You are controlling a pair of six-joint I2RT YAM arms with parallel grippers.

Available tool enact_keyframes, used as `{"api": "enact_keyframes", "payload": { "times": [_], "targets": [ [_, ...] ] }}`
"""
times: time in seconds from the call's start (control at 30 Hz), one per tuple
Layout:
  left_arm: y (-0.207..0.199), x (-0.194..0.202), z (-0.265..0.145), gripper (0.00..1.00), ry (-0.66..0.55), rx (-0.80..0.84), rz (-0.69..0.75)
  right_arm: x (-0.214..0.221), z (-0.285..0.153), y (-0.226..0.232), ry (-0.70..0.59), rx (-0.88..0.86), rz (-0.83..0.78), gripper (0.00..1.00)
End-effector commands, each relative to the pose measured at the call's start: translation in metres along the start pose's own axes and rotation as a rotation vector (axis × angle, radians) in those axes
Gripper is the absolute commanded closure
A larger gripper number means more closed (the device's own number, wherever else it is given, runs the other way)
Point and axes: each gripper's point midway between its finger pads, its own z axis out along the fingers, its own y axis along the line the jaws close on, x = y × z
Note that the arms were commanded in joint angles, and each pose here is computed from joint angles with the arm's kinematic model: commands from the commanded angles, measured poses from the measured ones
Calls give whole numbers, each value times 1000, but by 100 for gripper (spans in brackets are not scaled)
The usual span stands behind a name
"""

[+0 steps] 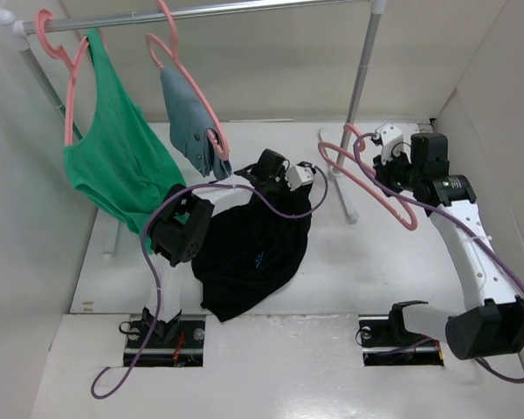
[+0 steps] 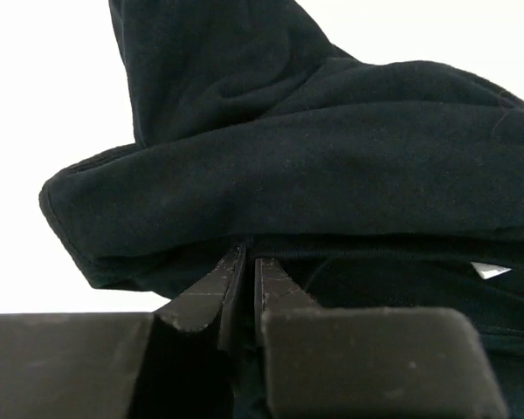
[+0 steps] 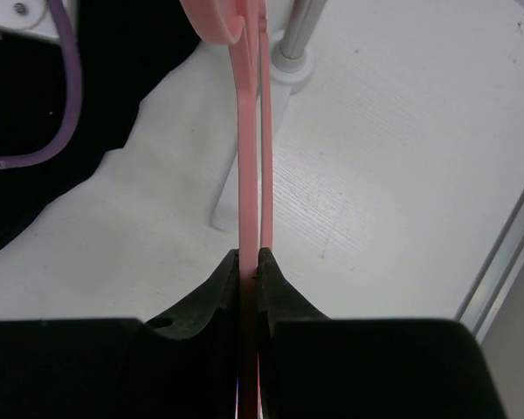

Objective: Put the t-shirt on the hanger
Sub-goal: Place tshirt on hanger

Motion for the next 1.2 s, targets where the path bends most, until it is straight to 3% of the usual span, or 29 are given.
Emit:
{"api": "enact_keyframes", "payload": {
  "times": [0.0, 0.17, 0.43, 0.6, 0.77, 0.93, 1.17],
  "targets": [
    [11, -19, -12, 100, -46, -20, -4, -31, -18, 0, -94, -19, -48, 100],
    [44, -54, -31, 100, -129, -88, -108, -22, -38, 34, -64, -180, -53, 100],
    [48, -65, -46, 100, -131, -96, -155, 7, -75, 77, 58, -356, 43, 100],
    [44, -61, -45, 100, -104, -102, -153, -3, -103, 101, -7, -459, 49, 100],
    [40, -72, -45, 100, -108, -100, -140, 3, -102, 118, -43, -537, 73, 100],
    [35, -74, -46, 100, -102, -88, -145, 8, -66, 106, -76, -462, 144, 100],
    [28, -75, -57, 100, -101, -65, -175, -8, -51, 77, -145, -307, 148, 100]
  ]
}}
